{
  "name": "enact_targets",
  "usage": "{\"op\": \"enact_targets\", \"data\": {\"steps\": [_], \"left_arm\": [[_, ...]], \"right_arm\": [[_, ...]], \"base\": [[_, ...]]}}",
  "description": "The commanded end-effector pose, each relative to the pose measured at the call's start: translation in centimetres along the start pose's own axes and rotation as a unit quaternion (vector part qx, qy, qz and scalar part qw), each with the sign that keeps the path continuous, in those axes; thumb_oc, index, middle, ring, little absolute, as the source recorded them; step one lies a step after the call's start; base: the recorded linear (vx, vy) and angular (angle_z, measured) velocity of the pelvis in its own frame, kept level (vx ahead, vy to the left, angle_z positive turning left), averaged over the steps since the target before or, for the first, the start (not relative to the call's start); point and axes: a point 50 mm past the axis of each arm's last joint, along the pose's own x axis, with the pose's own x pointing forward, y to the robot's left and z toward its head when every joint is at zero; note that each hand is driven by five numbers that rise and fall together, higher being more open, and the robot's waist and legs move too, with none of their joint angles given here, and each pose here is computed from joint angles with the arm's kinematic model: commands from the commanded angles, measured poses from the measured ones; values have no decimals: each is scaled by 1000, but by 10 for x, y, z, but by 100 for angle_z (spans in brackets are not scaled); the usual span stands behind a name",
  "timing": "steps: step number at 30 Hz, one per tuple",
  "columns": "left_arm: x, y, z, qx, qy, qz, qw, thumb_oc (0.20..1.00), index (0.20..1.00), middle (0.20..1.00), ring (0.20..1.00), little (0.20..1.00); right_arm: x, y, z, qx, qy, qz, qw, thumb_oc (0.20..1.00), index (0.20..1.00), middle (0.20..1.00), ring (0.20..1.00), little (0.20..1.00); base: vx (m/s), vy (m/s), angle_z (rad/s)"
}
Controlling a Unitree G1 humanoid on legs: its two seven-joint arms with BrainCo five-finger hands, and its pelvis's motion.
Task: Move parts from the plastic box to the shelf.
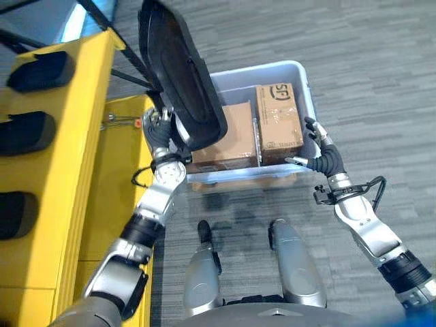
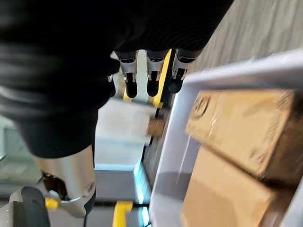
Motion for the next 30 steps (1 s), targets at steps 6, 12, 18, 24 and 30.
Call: {"op": "enact_targets", "data": {"steps": [6,12,18,24,30], "left_arm": [[18,6,31,17,-88,-28,996,200,200,200,200,200],[3,5,33,37,-119,-42,991,200,200,200,200,200],[-3,6,25,39,-90,-44,994,200,200,200,200,200],[-9,17,15,62,-68,-47,995,200,200,200,200,200],[-19,27,0,88,-47,-64,993,200,200,200,200,200]], "right_arm": [[-11,4,2,45,-19,-9,999,1000,1000,1000,1000,1000],[-11,-1,-2,39,-10,-21,999,1000,1000,1000,1000,1000],[-18,3,-8,37,6,5,999,1000,1000,1000,1000,1000],[-19,12,-5,39,8,49,998,1000,1000,1000,1000,1000],[-14,24,2,57,-8,92,994,1000,1000,1000,1000,1000]], "base": [[-119,34,125],[-73,280,74],[43,272,51],[-14,192,21],[-84,145,18]]}}
